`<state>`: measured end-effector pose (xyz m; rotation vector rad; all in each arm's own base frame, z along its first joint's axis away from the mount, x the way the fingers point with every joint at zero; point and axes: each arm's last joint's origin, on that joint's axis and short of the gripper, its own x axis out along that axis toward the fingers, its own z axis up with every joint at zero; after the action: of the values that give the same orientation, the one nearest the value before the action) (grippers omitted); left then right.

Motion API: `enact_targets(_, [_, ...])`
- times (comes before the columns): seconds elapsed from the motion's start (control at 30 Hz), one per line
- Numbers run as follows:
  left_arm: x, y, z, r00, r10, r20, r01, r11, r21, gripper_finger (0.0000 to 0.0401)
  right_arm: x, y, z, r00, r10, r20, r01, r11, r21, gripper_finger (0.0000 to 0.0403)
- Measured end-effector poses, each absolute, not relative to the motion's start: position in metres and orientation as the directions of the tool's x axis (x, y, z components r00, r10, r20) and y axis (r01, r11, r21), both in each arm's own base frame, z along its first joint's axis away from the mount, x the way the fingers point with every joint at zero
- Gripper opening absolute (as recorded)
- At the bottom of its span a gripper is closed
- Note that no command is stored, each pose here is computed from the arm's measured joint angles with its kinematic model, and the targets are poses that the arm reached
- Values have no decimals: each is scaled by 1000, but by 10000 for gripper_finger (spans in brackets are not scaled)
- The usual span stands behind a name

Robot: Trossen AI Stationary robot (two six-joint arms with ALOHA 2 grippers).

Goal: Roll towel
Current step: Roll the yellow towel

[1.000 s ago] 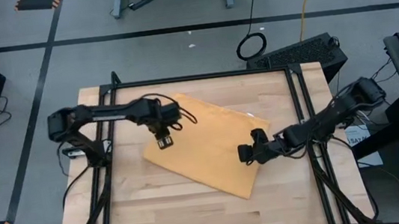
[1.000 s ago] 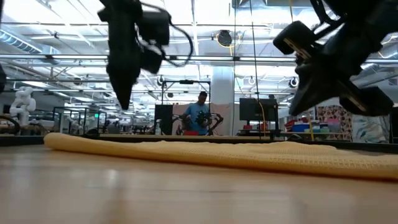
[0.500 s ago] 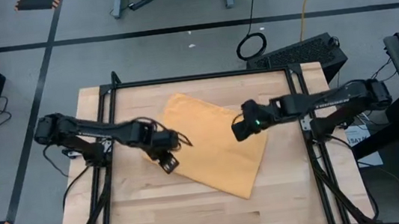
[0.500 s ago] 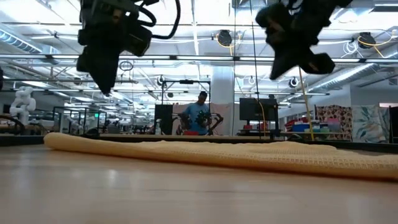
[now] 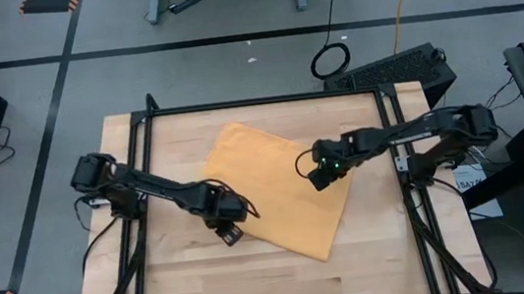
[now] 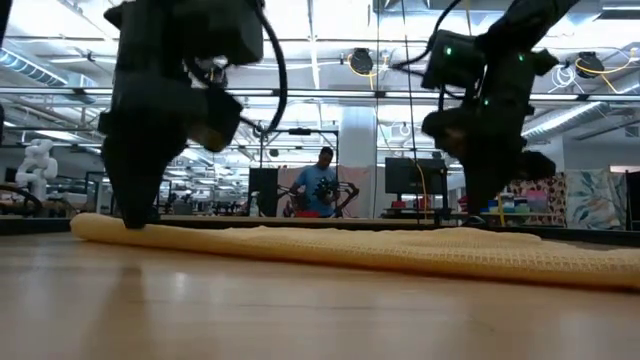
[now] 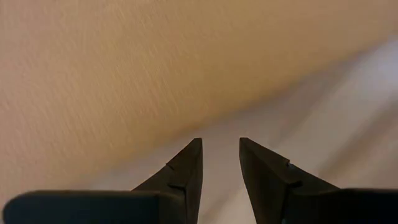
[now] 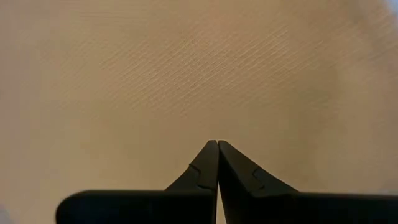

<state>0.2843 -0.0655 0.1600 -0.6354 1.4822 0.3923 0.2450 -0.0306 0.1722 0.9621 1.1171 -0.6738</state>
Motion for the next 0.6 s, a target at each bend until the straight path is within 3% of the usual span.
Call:
enact_targets(0.13, [287, -55, 141, -12, -64, -998, -547, 836, -47, 111, 246, -23, 153, 258, 33, -965, 891, 378, 251, 0])
enact_targets(0.33, [293, -31, 129, -58, -52, -997, -455, 890, -20, 111, 249, 1, 139, 201, 78, -977, 912, 348, 215, 0])
enact_targets(0.6, [292, 23, 128, -70, 16, -997, -397, 917, 42, 111, 264, 47, 129, 286, 129, -950, 928, 211, 308, 0])
